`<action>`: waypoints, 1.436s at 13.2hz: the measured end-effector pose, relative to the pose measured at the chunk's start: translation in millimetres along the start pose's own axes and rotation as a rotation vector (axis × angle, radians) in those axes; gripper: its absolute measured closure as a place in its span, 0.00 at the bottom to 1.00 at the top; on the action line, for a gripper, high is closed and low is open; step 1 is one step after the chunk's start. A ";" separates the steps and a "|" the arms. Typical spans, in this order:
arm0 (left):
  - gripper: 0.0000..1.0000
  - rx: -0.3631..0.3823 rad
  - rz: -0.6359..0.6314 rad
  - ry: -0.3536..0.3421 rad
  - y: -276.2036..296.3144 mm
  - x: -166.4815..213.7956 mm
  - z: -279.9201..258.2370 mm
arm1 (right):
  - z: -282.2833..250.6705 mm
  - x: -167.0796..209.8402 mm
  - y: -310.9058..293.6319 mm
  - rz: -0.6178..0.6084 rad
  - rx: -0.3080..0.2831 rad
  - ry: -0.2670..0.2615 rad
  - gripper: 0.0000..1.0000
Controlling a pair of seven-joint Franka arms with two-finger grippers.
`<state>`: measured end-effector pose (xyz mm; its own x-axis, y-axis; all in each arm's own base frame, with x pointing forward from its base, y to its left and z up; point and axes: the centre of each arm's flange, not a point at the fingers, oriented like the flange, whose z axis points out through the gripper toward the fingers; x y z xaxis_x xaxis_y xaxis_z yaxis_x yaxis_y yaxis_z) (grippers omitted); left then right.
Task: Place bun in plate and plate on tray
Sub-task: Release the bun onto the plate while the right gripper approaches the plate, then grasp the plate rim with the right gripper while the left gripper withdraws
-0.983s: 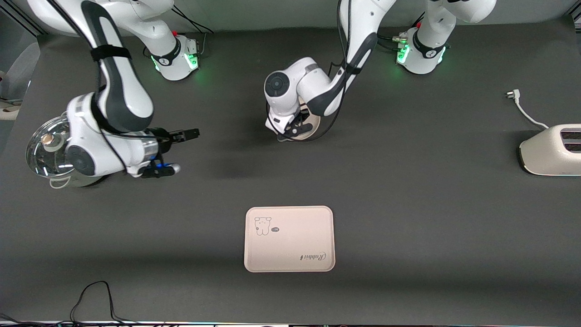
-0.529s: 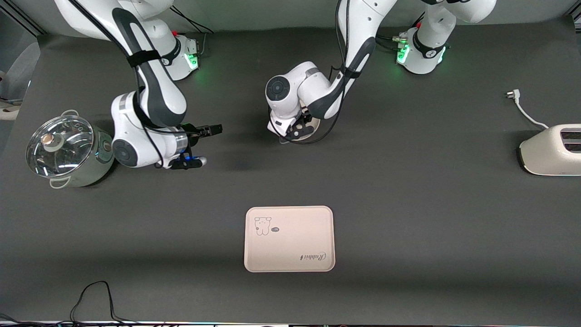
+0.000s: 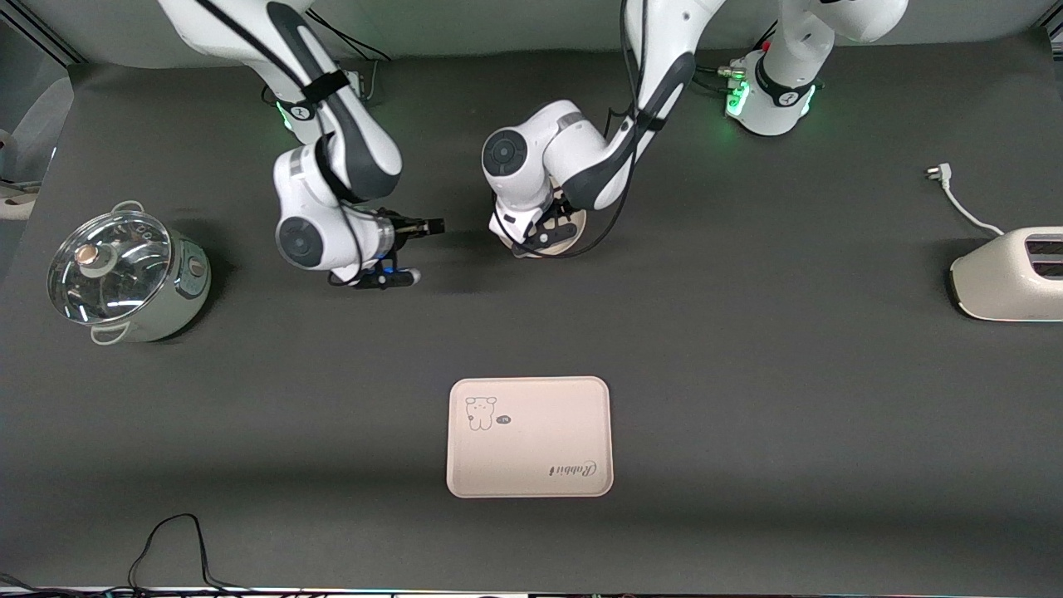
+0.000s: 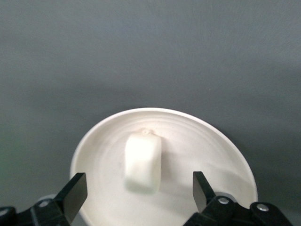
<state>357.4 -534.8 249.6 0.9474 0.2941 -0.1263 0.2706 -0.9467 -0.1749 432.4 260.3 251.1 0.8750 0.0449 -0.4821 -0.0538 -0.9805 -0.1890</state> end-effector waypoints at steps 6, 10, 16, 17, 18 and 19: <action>0.00 -0.183 -0.093 0.114 -121.5 189.7 -165.2 | 30.6 -20.9 -50.0 0.032 0.036 0.023 0.00; 0.00 -0.079 -0.042 0.122 -262.0 313.9 -173.0 | 71.2 -35.9 -85.2 0.058 0.063 0.073 0.00; 0.00 -0.033 0.124 0.127 -441.6 391.8 -183.8 | 144.3 -57.6 -102.6 0.086 0.057 0.155 0.05; 0.00 -0.053 0.145 0.122 -462.3 389.5 -195.3 | 144.4 -57.7 -102.7 0.086 0.057 0.157 0.12; 0.00 -0.067 0.163 0.116 -478.8 382.5 -209.6 | 144.9 -57.9 -102.7 0.086 0.056 0.157 0.12; 0.00 -0.072 0.181 0.112 -492.4 372.6 -224.5 | 145.7 -57.6 -102.2 0.087 0.055 0.158 0.19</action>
<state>615.6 11.4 507.9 0.9936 0.1056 -0.0394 0.1018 -0.9909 -0.0881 317.4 385.8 173.6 0.9305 -0.0742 -0.3586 -0.1547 -0.9672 -0.2014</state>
